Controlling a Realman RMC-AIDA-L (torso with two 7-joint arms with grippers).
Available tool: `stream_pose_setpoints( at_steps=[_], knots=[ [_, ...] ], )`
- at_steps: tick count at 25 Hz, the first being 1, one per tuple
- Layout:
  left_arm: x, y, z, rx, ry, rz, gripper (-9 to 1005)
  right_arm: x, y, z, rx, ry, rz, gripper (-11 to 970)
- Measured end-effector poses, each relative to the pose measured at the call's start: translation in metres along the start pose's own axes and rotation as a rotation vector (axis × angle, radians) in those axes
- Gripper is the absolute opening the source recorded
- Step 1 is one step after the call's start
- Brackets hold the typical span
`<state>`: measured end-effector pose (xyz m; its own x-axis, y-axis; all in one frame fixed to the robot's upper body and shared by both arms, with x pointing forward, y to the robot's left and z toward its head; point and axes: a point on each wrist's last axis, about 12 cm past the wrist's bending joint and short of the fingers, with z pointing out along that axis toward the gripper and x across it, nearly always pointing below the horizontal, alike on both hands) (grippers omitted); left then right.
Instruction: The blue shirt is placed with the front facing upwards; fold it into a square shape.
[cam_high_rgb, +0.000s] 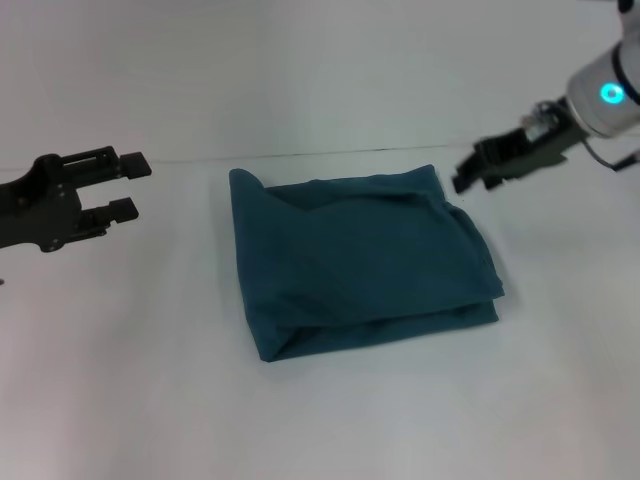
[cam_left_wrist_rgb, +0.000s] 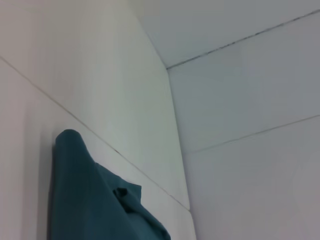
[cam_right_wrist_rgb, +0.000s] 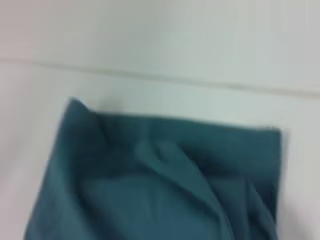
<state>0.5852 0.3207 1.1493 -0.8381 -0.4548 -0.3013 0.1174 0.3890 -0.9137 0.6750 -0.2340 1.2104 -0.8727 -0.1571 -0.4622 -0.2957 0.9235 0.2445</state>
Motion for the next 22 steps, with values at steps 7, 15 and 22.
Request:
stream_pose_setpoints(
  at_steps=[7,15,22],
  knots=[
    [-0.001,0.001,-0.003,0.008,-0.021,-0.002,719,-0.011,0.032,0.032,0.025,-0.139,-0.129,437],
    [-0.001,0.002,-0.004,0.004,-0.030,-0.004,721,-0.004,0.048,0.068,0.150,-0.103,-0.311,436],
    [-0.002,0.003,-0.002,-0.001,-0.040,-0.008,721,-0.006,0.050,0.076,0.197,-0.121,-0.347,441]
  ],
)
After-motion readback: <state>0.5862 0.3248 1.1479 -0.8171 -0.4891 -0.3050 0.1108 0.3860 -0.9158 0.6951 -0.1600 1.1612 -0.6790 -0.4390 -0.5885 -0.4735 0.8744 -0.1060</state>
